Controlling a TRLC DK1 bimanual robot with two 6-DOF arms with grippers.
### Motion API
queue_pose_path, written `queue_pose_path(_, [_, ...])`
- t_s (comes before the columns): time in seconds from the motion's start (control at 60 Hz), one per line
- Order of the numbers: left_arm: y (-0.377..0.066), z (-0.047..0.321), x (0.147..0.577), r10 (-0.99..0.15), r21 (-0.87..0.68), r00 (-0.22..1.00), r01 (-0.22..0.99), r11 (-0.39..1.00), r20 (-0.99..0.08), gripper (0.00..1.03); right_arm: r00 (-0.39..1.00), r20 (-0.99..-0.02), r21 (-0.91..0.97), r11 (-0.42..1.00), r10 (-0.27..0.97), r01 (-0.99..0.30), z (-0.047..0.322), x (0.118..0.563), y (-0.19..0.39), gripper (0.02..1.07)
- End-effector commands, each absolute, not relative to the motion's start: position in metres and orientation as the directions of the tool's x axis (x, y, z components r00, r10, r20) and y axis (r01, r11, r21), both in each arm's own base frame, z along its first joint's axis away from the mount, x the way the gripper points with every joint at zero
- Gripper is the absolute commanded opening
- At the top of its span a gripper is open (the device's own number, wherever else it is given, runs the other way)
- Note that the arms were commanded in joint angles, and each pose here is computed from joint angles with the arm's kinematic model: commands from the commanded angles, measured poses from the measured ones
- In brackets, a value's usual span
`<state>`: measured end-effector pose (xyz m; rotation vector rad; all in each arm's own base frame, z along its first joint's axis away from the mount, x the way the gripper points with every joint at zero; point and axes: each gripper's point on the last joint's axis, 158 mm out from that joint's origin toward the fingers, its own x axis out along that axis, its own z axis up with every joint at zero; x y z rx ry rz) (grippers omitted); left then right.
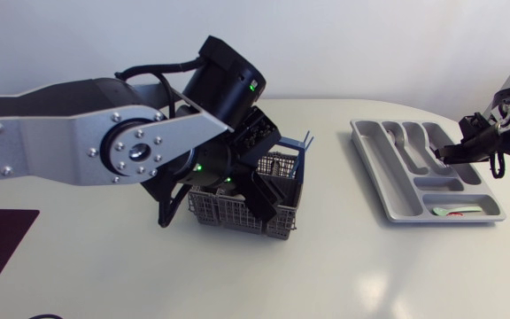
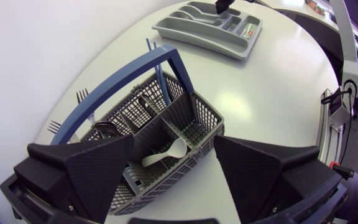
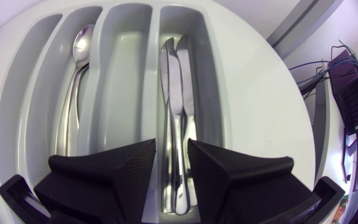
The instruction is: Sort the cutlery from the basket into the organizer compartments.
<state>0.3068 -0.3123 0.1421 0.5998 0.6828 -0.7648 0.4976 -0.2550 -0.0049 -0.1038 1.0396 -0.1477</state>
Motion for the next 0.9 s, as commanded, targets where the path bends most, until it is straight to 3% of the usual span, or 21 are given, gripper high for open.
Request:
queue_pose_path(0.0, [-0.309,0.129,0.299,-0.387,0.259,0.518,0.793,0.552,-0.763,0.89,0.518,-0.837,-0.158,0.984,-0.176,0.079,0.012,0.491,-0.246,0.75])
queue_pose_path(0.15, [-0.316,0.125,0.297,-0.344,0.315,0.544,0.782,0.538,-0.765,0.88,0.542,-0.823,-0.167,0.984,-0.171,0.057,0.03,0.474,-0.229,0.82])
queue_pose_path(0.483, [-0.33,0.126,0.306,-0.249,0.389,0.571,0.76,0.522,-0.782,0.8,0.62,-0.78,-0.157,0.985,-0.082,-0.068,0.075,0.416,-0.145,0.84])
queue_pose_path(0.783, [-0.338,0.122,0.304,-0.165,0.377,0.512,0.781,0.498,-0.843,0.47,0.645,-0.764,-0.165,0.974,-0.028,-0.153,0.097,0.37,-0.085,0.86])
queue_pose_path(0.883, [-0.336,0.113,0.304,-0.128,0.375,0.493,0.784,0.494,-0.861,0.45,0.646,-0.764,-0.158,0.971,-0.005,-0.178,0.102,0.355,-0.067,0.88])
